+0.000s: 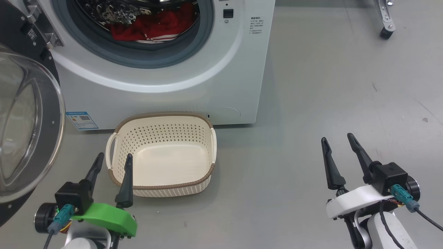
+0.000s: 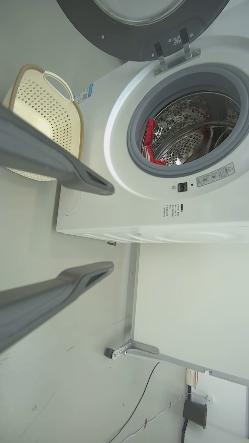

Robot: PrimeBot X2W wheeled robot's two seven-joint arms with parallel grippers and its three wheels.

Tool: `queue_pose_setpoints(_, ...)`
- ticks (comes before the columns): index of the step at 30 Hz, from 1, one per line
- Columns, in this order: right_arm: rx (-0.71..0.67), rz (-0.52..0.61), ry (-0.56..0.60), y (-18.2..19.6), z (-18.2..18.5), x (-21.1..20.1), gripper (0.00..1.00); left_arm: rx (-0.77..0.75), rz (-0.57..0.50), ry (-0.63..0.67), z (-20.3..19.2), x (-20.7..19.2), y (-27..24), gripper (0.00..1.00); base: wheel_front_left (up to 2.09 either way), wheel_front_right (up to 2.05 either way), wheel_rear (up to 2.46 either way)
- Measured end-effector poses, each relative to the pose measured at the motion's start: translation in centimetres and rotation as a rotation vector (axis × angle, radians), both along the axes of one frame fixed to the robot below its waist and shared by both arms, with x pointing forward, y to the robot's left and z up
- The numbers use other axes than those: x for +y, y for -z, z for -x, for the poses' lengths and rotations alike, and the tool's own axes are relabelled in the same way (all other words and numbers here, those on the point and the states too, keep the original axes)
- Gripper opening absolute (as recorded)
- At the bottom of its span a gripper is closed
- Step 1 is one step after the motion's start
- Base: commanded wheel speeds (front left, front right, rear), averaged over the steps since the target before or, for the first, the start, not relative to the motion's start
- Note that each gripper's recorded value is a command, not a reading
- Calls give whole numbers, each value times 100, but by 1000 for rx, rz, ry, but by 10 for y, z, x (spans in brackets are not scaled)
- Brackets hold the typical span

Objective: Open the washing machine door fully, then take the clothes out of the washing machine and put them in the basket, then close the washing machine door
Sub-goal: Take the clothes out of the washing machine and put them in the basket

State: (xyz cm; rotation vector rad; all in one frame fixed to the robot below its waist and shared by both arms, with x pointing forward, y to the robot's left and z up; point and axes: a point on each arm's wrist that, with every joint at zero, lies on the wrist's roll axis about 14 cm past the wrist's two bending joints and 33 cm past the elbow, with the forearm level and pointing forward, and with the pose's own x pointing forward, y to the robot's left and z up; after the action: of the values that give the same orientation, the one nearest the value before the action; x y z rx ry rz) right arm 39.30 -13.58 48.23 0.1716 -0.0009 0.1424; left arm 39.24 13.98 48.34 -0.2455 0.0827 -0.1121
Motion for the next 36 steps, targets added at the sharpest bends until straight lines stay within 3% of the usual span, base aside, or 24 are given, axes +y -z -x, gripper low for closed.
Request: queue_pose_setpoints(36,4,-1,-6,1,0,2,100,10,-1,-4,1,-2,0,100,71,-71,0)
